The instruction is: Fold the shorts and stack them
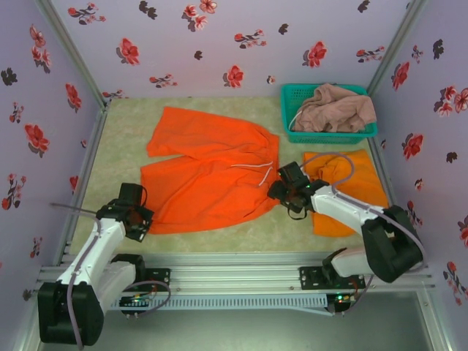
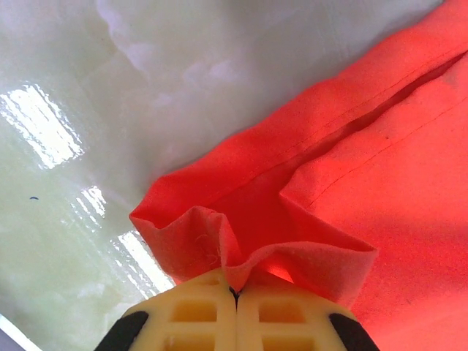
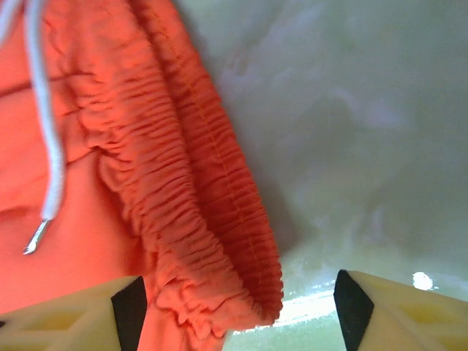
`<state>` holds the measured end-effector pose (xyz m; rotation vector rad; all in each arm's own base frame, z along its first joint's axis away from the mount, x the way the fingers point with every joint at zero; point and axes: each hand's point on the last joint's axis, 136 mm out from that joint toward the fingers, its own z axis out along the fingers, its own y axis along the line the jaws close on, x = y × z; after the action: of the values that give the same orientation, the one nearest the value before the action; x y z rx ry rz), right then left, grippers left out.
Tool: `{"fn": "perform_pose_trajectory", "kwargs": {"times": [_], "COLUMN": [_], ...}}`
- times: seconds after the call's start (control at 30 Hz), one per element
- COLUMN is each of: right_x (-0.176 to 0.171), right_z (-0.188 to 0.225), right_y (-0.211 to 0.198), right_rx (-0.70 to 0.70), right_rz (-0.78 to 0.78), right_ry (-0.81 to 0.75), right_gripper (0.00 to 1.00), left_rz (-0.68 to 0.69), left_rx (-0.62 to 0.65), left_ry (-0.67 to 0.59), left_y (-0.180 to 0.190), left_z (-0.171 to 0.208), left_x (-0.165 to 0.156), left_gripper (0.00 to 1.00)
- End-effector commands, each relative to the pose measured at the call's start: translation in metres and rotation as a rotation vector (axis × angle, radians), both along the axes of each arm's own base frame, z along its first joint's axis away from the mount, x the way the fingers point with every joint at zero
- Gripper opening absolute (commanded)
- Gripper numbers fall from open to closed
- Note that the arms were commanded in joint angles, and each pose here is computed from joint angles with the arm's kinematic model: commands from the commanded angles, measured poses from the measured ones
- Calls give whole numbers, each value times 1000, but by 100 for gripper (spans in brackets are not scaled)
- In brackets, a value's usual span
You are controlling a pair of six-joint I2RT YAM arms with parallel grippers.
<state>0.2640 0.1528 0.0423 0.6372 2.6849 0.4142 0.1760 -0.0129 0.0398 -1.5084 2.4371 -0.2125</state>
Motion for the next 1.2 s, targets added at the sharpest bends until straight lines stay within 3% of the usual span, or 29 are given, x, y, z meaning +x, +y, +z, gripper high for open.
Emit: {"fn": "perform_pose_trajectory", "kwargs": {"times": [0.0, 0.4, 0.53, 1.17], "right_x": [9, 15, 18, 17], "right_z": [-7, -11, 1, 159], "right_y": [6, 5, 4, -1], "right_rx": [37, 20, 4, -22], "right_rz": [-46, -65, -49, 143], "right_ry": [10, 11, -4, -243], "right_gripper": [60, 21, 9, 5], "left_rz": [-16, -43, -62, -180], "left_rx": [29, 49, 102, 392], "left_ry": [-36, -82, -118, -436], "left_y": [3, 4, 11, 48], "left_z": [7, 16, 37, 244], "left_x": [7, 18, 25, 43], "left_gripper": [0, 0, 0, 0]}}
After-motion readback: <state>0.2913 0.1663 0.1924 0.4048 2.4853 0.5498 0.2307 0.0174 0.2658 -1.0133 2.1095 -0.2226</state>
